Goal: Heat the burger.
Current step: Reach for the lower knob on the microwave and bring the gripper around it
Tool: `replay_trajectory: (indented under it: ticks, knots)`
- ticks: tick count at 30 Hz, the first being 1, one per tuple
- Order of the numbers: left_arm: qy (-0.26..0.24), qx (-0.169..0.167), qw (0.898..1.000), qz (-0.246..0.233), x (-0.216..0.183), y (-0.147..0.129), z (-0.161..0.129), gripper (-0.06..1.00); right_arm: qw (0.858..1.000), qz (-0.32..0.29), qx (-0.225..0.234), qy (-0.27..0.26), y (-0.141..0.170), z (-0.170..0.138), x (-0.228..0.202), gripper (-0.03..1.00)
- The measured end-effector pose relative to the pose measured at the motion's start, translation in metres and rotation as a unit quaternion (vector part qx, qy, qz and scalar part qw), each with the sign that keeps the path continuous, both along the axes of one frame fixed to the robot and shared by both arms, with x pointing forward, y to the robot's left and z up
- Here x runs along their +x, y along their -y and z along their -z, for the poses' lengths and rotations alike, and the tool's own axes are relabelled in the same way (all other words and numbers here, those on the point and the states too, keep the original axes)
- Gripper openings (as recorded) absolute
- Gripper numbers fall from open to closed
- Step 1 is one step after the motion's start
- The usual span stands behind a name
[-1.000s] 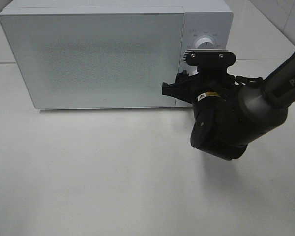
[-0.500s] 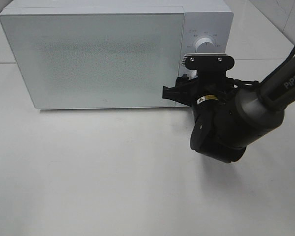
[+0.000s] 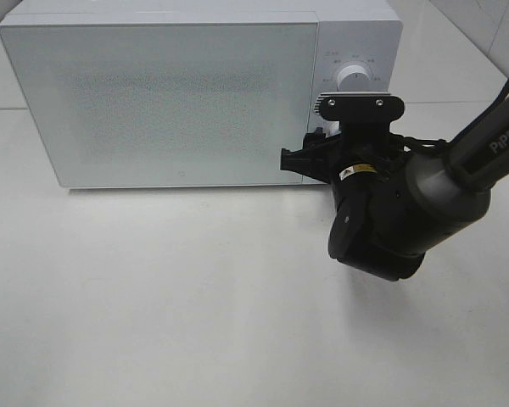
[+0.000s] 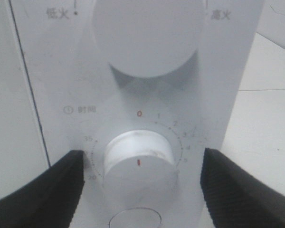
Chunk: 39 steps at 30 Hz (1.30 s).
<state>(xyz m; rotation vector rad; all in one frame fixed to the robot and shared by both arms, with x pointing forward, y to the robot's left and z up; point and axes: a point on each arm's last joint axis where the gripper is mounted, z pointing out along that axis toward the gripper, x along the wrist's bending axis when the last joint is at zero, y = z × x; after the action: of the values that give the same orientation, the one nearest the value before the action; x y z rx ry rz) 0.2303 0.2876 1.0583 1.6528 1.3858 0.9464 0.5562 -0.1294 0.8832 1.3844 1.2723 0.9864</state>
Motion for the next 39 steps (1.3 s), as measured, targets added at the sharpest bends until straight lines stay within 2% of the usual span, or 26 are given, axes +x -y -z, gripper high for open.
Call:
replay_trajectory:
  ticks: [5, 8, 9, 10, 11, 14, 24, 39]
  knots:
    - [0.0, 0.0, 1.0, 0.0, 0.0, 0.0, 0.0, 0.97, 1.0, 0.0, -0.002, 0.0, 0.0, 0.0, 0.0, 0.7]
    - [0.0, 0.0, 1.0, 0.0, 0.0, 0.0, 0.0, 0.97, 1.0, -0.001, -0.004, -0.001, 0.0, 0.0, 0.0, 0.66]
    - [0.0, 0.0, 1.0, 0.0, 0.0, 0.0, 0.0, 0.97, 1.0, -0.001, -0.006, -0.001, 0.0, 0.0, 0.0, 0.59]
    - [0.0, 0.0, 1.0, 0.0, 0.0, 0.0, 0.0, 0.97, 1.0, -0.001, -0.006, -0.001, 0.0, 0.0, 0.0, 0.59]
    - [0.0, 0.0, 1.0, 0.0, 0.0, 0.0, 0.0, 0.97, 1.0, -0.004, -0.012, -0.001, -0.0002, -0.0001, 0.0, 0.5]
    - [0.0, 0.0, 1.0, 0.0, 0.0, 0.0, 0.0, 0.97, 1.0, -0.007, -0.021, -0.001, -0.0009, -0.0006, 0.0006, 0.46]
    - [0.0, 0.0, 1.0, 0.0, 0.0, 0.0, 0.0, 0.97, 0.999, -0.01, -0.038, -0.004, -0.0009, -0.0006, 0.0006, 0.46]
    - [0.0, 0.0, 1.0, 0.0, 0.0, 0.0, 0.0, 0.97, 0.999, -0.011, -0.032, -0.002, -0.0012, -0.0007, 0.0007, 0.46]
